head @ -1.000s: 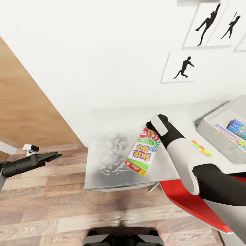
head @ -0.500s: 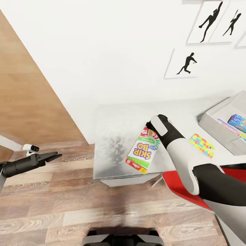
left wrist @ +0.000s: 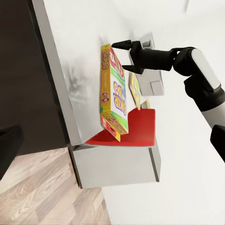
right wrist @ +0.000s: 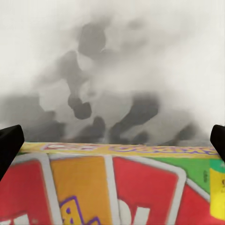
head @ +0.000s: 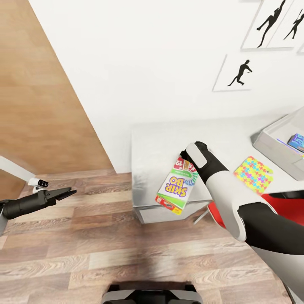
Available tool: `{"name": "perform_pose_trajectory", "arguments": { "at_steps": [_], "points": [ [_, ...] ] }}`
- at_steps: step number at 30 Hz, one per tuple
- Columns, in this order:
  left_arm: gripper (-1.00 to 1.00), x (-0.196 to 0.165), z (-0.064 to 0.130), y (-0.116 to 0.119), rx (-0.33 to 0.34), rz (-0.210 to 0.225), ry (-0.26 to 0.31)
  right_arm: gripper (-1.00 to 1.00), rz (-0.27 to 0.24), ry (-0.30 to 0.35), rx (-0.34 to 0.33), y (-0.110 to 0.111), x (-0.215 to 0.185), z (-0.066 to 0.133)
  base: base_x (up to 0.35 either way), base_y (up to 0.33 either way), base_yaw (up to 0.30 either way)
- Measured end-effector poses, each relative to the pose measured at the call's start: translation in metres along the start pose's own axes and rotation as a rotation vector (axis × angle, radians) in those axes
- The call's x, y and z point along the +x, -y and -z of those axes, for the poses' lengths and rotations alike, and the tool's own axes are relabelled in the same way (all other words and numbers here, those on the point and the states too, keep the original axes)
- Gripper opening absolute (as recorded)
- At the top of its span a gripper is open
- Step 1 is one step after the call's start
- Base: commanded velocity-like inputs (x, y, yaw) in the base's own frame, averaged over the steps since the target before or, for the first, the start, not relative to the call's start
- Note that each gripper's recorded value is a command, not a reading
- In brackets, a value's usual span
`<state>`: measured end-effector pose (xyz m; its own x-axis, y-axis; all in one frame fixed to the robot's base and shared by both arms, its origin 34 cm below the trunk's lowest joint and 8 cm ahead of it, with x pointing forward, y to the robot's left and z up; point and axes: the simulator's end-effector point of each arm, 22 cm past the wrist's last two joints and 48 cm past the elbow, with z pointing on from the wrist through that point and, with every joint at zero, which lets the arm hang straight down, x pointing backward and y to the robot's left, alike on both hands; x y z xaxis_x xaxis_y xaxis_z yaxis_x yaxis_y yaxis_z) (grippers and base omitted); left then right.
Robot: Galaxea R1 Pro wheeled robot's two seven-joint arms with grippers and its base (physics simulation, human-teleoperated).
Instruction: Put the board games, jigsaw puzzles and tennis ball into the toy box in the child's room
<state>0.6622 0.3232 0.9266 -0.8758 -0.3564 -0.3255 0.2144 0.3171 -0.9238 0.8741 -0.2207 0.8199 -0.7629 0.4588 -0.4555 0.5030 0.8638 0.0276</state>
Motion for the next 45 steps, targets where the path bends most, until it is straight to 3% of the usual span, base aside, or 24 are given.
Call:
{"name": "perform_pose_trajectory", "arguments": {
  "at_steps": [45],
  "points": [
    [1.0,0.0003,0.0002,-0.0002,0.0,0.001,0.001,1.0,-0.003,-0.001,-0.001,0.0,0.0003,0.0002,-0.057,0.021,0.0]
  ]
}}
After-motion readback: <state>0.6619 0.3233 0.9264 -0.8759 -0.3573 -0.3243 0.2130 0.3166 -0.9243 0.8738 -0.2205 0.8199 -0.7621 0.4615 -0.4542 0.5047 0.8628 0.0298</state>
